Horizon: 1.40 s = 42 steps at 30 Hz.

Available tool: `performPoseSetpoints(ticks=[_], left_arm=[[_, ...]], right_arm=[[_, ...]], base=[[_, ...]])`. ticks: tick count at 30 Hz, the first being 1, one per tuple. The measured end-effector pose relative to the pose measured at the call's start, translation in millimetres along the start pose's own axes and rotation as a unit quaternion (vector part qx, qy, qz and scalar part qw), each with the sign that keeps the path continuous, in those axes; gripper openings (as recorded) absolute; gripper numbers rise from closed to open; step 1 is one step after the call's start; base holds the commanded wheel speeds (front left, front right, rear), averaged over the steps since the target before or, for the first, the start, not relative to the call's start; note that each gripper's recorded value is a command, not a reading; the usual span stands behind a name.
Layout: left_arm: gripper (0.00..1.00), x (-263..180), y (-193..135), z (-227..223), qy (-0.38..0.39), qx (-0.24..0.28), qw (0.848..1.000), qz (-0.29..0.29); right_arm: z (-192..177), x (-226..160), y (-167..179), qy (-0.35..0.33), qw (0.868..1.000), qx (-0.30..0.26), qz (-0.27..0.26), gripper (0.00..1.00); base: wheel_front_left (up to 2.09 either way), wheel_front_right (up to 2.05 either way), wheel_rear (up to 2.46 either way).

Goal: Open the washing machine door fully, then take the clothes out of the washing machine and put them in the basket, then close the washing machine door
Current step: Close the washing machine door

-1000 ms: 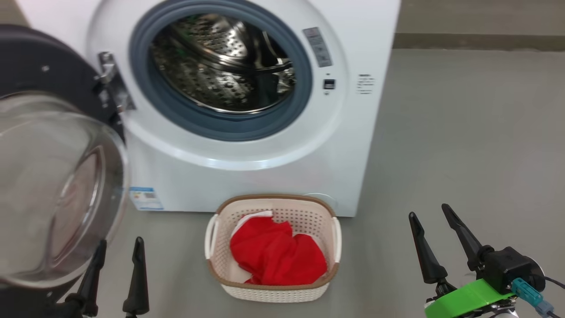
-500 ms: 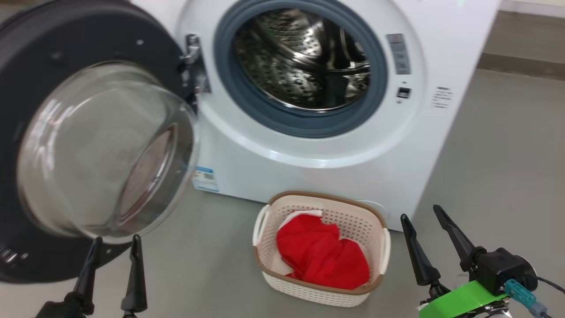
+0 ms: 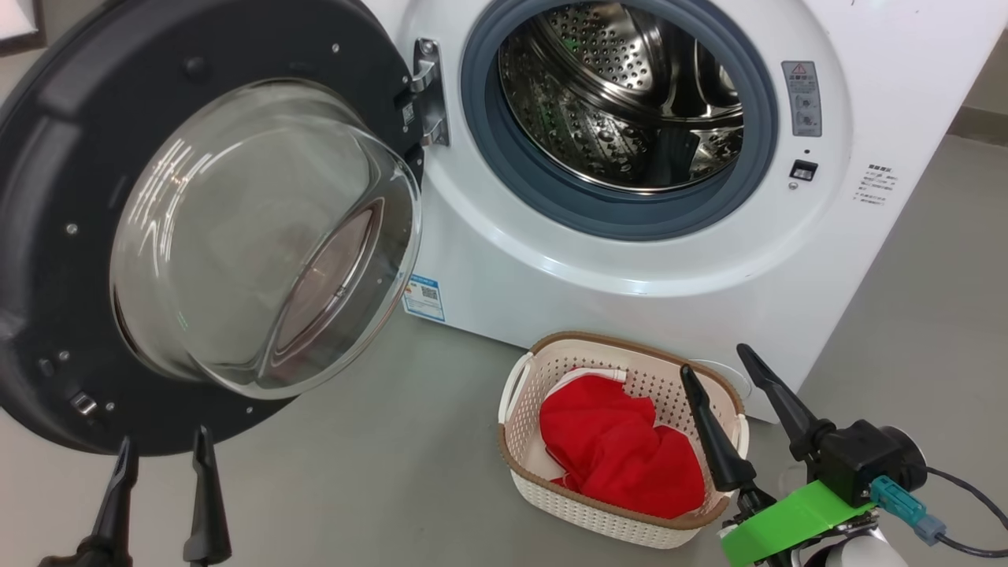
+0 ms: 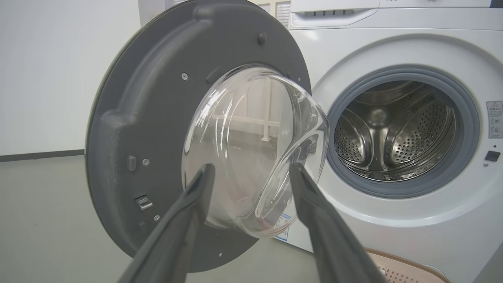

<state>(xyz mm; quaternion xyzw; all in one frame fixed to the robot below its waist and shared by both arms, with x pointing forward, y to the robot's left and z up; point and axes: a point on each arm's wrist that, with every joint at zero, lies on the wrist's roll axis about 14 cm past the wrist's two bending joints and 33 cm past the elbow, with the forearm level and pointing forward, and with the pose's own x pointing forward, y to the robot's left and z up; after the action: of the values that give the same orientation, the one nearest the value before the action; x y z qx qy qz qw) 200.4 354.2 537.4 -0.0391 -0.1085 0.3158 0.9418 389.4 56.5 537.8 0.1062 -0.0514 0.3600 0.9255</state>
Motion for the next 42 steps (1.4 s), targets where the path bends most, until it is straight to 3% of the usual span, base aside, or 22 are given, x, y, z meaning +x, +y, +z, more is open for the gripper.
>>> performPoseSetpoints(ticks=[14, 15, 16, 19, 23, 32, 37, 39, 42], left_arm=[[1.0, -2, 4, 6, -0.008, 0.001, 1.0, 0.013], [0.39, -1, 4, 7, -0.01, 0.002, 1.0, 0.012], [0.0, -1, 4, 8, -0.012, 0.007, 1.0, 0.012], [0.0, 1, 8, 18, -0.028, 0.024, 0.999, 0.02], [0.0, 21, 17, 65, -0.101, 0.05, 0.993, 0.031], [0.0, 65, 50, 191, -0.275, 0.108, 0.951, 0.091], [0.0, 97, 76, 211, -0.286, 0.051, 0.946, 0.141], [0.0, 121, 101, 181, -0.228, -0.008, 0.956, 0.185], [0.0, 142, 114, 143, -0.151, -0.085, 0.961, 0.214]], right_arm=[[-6, 0, 2, 0.012, 1.0, -0.005, 0.011, 1.0], [-6, 0, 2, 0.011, 1.0, -0.005, 0.011, 1.0], [-5, -1, 1, 0.011, 1.0, -0.006, 0.011, 1.0], [-5, -1, 1, 0.01, 1.0, -0.006, 0.01, 1.0], [-4, -1, 0, 0.01, 1.0, -0.007, 0.008, 1.0], [0, -5, -9, 0.005, 1.0, -0.011, -0.006, 1.0], [1, -8, -16, 0.004, 1.0, -0.015, -0.016, 1.0], [0, -11, -21, 0.006, 1.0, -0.019, -0.021, 1.0], [0, -16, -28, 0.009, 0.999, -0.024, -0.028, 1.0]], base=[[0.0, 0.0, 0.0], [0.0, 0.0, 0.0], [0.0, 0.0, 0.0], [0.0, 0.0, 0.0], [0.0, 0.0, 0.0], [0.0, 0.0, 0.0], [0.0, 0.0, 0.0], [0.0, 0.0, 0.0], [0.0, 0.0, 0.0]])
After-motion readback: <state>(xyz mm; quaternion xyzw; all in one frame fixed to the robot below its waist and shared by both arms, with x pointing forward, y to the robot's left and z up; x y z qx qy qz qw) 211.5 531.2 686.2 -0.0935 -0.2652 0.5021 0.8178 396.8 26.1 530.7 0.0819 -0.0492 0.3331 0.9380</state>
